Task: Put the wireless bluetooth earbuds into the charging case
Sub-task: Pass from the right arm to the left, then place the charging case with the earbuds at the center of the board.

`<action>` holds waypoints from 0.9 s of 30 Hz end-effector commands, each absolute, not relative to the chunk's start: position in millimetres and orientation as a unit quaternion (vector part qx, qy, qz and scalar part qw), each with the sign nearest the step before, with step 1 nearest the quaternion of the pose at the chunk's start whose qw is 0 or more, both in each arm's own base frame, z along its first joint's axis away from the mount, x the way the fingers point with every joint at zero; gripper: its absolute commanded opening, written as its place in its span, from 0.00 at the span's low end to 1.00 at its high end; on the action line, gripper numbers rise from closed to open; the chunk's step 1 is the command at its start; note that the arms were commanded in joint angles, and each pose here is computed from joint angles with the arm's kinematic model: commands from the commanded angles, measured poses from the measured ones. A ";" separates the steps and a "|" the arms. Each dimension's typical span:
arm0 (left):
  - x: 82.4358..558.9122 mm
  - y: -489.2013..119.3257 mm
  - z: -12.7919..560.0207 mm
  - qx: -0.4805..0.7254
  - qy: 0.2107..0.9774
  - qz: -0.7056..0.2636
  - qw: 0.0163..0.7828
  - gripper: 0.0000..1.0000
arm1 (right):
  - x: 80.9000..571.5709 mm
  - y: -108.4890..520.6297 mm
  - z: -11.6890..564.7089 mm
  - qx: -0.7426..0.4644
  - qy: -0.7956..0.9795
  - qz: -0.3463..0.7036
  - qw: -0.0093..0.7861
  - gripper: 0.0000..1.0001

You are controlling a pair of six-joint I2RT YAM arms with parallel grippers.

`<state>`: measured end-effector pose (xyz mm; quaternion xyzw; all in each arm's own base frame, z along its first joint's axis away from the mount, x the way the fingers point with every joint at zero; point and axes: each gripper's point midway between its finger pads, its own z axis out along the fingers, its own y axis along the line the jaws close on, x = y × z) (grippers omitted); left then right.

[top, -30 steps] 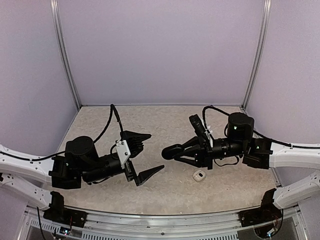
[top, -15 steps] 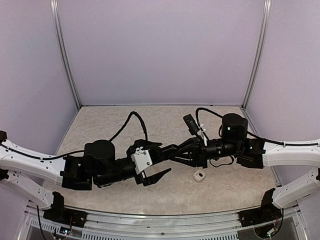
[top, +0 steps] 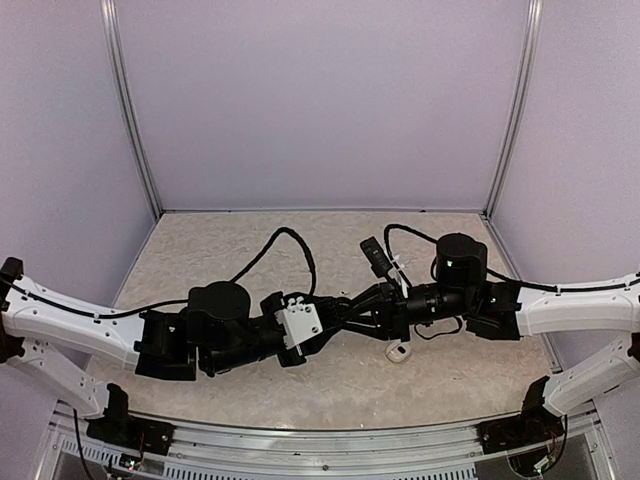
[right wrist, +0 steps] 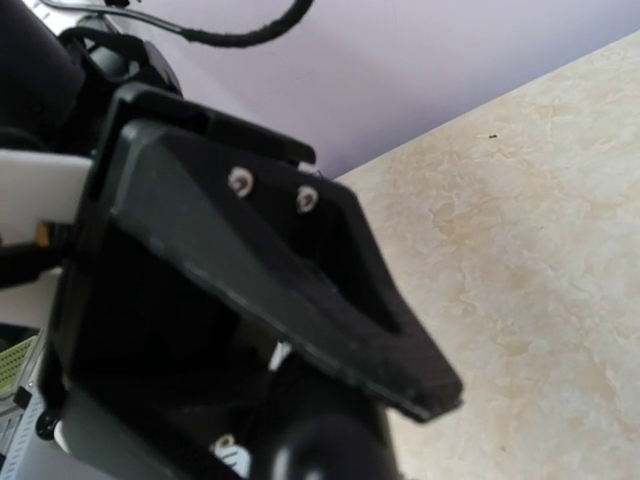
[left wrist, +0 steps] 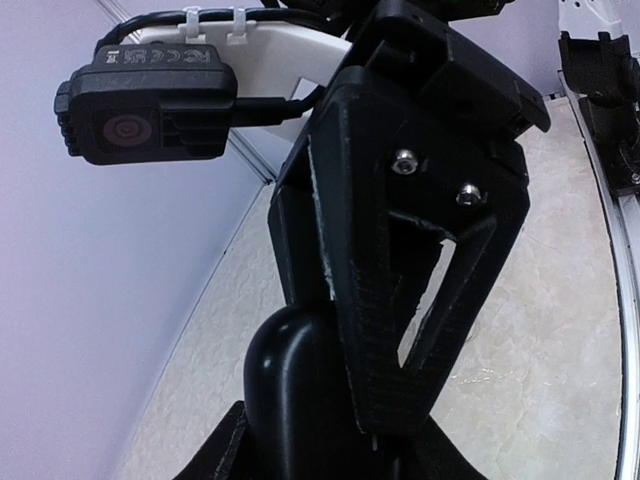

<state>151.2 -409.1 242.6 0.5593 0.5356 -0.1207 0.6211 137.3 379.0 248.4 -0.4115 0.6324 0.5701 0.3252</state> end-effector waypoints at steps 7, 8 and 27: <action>152.3 -410.2 243.6 0.551 0.546 -0.132 0.617 0.20 | 136.3 374.7 259.3 -0.416 0.616 0.567 0.354 0.14; 154.3 -408.9 242.7 0.546 0.551 -0.138 0.616 0.20 | 139.6 372.3 261.3 -0.414 0.618 0.562 0.362 0.21; 385.1 -262.3 185.3 0.131 0.822 -0.195 0.520 0.14 | 196.3 289.7 263.9 -0.334 0.679 0.442 0.483 0.80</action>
